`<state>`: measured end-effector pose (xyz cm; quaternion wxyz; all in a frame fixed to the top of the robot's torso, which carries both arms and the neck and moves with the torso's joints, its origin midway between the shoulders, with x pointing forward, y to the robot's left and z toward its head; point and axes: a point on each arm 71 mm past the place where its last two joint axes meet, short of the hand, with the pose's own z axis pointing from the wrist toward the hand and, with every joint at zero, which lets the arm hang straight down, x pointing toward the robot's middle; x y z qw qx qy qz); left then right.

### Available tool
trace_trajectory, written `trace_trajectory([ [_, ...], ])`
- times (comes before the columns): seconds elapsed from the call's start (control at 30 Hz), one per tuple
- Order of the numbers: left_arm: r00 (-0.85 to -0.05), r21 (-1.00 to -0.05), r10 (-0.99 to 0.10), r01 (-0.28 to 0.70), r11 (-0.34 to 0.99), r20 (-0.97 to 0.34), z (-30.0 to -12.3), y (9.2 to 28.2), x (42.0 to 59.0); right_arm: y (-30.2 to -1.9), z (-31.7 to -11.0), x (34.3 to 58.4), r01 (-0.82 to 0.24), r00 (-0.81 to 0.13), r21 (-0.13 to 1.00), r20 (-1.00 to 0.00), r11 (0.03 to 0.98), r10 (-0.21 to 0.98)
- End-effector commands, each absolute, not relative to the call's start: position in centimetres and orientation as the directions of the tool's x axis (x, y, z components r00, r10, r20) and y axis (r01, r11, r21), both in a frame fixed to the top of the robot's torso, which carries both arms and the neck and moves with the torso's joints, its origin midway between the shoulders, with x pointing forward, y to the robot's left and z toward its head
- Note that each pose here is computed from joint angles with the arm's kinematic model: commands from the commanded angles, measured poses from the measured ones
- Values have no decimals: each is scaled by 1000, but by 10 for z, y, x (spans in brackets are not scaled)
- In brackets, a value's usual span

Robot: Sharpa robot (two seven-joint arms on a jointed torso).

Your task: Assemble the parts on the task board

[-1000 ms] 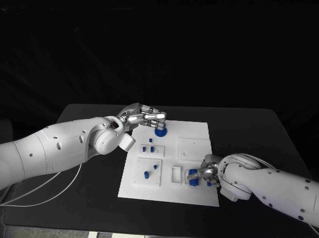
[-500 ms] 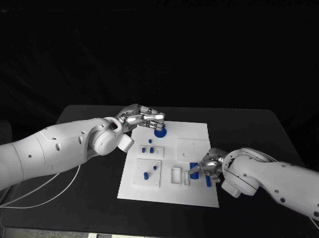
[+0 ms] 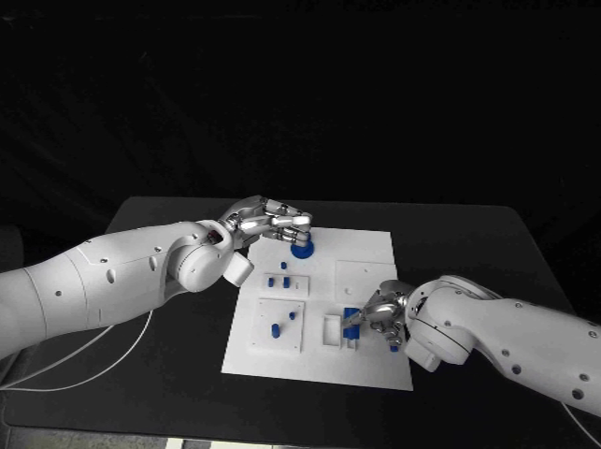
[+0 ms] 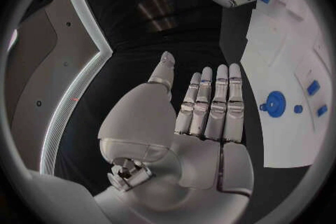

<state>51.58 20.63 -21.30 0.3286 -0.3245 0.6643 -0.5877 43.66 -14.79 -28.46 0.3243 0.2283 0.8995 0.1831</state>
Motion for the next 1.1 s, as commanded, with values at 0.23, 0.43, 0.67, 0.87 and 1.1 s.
trace_trajectory([
  [0.23, -592, -995, -804, -46, 93, -48, -213, 202, 515, -139, -294, 434, 245, -761, 411, -479, 878, 437],
  [0.43, -593, -995, -804, -46, 93, -48, -213, 202, 515, -133, -297, 436, 232, -764, 400, -490, 887, 420],
  [0.67, -595, -995, -803, -47, 93, -47, -213, 202, 515, -127, -299, 440, 229, -757, 398, -502, 889, 419],
  [0.87, -595, -994, -802, -48, 94, -47, -213, 201, 515, -124, -301, 442, 225, -757, 394, -505, 891, 415],
  [1.1, -596, -994, -802, -49, 94, -47, -213, 201, 515, -123, -305, 443, 222, -764, 383, -503, 897, 404],
])
